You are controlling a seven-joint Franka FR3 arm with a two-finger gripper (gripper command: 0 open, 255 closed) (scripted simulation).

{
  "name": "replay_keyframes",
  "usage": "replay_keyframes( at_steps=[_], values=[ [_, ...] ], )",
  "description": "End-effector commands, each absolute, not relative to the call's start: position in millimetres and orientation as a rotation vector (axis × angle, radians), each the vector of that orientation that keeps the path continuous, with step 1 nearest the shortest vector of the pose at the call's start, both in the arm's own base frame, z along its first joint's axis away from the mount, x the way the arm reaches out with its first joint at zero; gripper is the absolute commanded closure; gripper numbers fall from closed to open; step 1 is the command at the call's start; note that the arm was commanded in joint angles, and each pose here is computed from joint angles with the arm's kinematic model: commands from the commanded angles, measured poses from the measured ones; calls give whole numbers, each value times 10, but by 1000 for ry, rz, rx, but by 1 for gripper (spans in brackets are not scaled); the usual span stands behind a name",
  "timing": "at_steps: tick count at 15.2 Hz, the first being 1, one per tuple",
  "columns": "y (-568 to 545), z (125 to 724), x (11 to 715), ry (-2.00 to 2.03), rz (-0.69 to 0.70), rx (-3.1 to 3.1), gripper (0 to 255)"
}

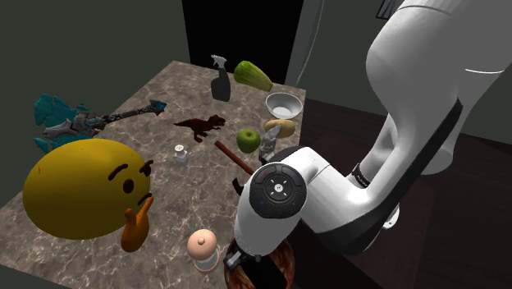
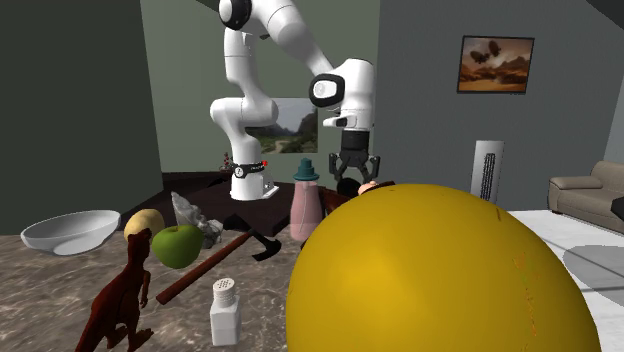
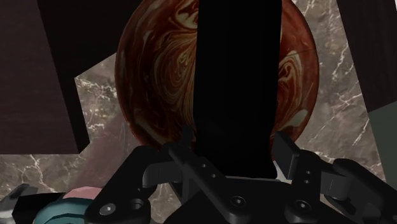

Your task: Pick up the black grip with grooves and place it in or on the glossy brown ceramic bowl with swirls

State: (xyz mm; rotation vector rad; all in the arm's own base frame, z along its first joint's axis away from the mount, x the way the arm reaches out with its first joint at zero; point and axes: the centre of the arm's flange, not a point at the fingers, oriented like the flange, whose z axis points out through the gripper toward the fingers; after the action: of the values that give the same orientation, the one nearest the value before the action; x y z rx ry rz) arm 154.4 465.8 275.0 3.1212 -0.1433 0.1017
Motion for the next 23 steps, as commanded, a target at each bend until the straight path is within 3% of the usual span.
replay_keyframes(
  at_steps=[1, 5, 6, 11, 15, 23],
  values=[
    [4663, 2738, 1543, -143, 103, 3123, 255],
    [4663, 2738, 1543, -143, 103, 3123, 255],
    [4664, 2737, 1543, -143, 103, 3123, 0],
    [4663, 2738, 1543, -143, 103, 3123, 0],
    [4671, 3237, 1511, -143, 103, 3123, 0],
    [4671, 3237, 1510, -143, 103, 3123, 0]
  ],
)
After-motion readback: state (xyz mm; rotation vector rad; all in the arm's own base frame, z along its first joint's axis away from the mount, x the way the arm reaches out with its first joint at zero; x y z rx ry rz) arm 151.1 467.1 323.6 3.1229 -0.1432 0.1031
